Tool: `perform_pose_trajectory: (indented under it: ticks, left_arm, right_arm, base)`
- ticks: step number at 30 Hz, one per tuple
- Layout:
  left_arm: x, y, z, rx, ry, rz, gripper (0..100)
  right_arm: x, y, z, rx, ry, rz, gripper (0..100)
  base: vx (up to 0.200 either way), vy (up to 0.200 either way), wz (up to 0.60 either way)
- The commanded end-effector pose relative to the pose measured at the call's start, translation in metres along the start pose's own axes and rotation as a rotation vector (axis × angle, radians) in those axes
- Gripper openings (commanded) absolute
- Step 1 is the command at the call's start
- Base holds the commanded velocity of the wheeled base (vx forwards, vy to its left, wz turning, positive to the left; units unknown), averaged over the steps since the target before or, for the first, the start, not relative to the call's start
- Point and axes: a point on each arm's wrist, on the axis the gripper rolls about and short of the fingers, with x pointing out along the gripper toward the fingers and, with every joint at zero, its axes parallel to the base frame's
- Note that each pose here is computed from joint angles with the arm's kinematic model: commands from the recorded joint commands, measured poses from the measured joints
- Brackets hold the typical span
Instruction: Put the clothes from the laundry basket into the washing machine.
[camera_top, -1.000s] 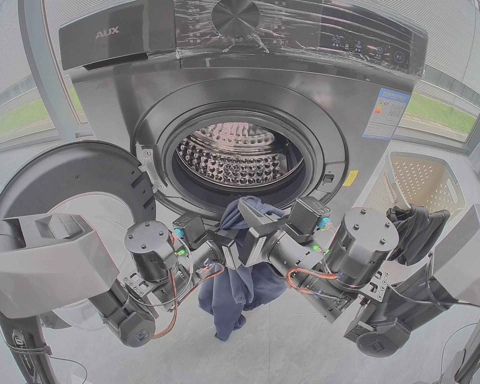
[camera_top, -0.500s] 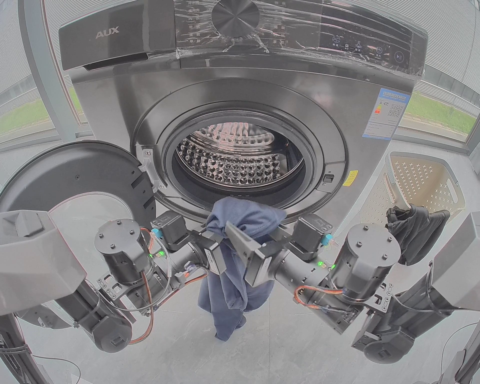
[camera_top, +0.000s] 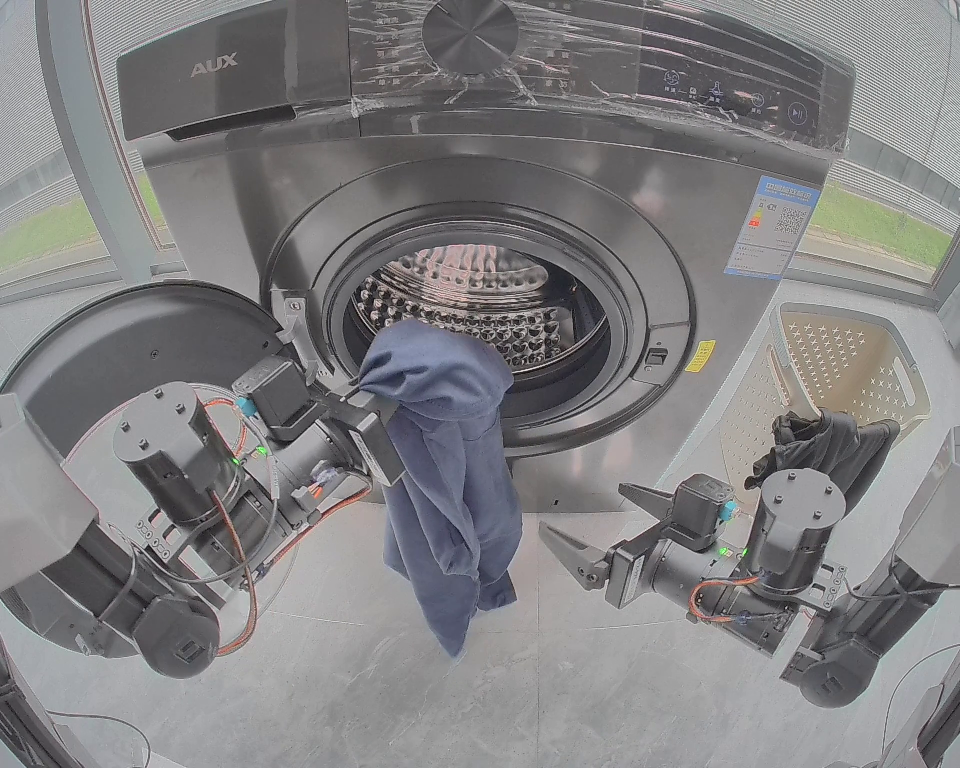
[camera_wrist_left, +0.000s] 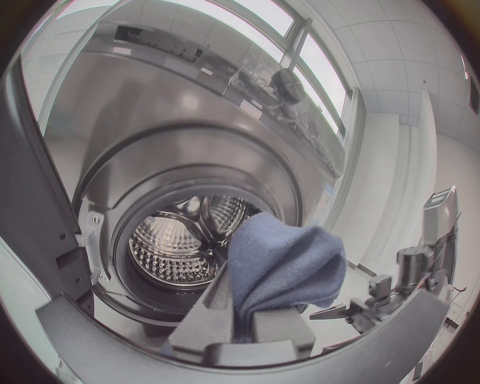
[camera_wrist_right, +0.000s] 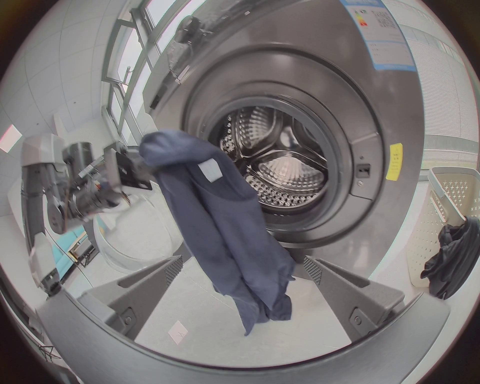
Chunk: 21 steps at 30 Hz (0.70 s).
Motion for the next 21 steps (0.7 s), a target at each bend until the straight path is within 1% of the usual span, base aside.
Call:
perform_pose_trajectory:
  ticks: [1, 3, 6, 8, 10, 12, 14, 18, 21]
  left_arm:
    - [-0.009, -0.007, 0.021, 0.003, -0.057, -0.031, 0]
    - [-0.014, -0.009, 0.024, 0.003, -0.057, -0.051, 0]
    - [-0.016, -0.009, 0.023, 0.002, -0.047, -0.056, 0]
    - [-0.016, -0.010, 0.022, 0.003, -0.045, -0.059, 0]
    - [-0.016, -0.010, 0.022, 0.003, -0.043, -0.058, 0]
    - [-0.016, -0.010, 0.022, 0.003, -0.043, -0.058, 0]
    - [-0.016, -0.010, 0.022, 0.003, -0.042, -0.058, 0]
    - [-0.017, -0.010, 0.021, 0.002, -0.039, -0.058, 0]
    - [-0.017, -0.009, 0.021, 0.002, -0.037, -0.057, 0]
  right_arm:
    - [0.011, -0.021, -0.014, -0.012, 0.047, -0.046, 100]
    - [0.026, -0.025, -0.017, -0.014, 0.042, -0.039, 100]
    - [0.035, -0.025, -0.019, -0.015, 0.036, -0.022, 100]
    - [0.050, -0.024, -0.020, -0.036, 0.018, 0.018, 100]
    - [0.062, -0.022, -0.021, -0.046, 0.002, 0.046, 100]
    - [0.068, -0.020, -0.022, -0.048, -0.004, 0.070, 100]
    - [0.077, -0.018, -0.024, -0.049, -0.007, 0.141, 100]
    - [0.088, -0.017, -0.026, -0.049, -0.014, 0.215, 100]
    - [0.097, -0.019, -0.026, -0.050, -0.032, 0.243, 100]
  base:
    - [0.000, 0.000, 0.00]
    - [0.000, 0.000, 0.00]
    - [0.000, 0.000, 0.00]
    - [0.000, 0.000, 0.00]
    - [0.000, 0.000, 0.00]
    - [0.000, 0.000, 0.00]
    - [0.000, 0.000, 0.00]
    - [0.000, 0.000, 0.00]
    - [0.000, 0.000, 0.00]
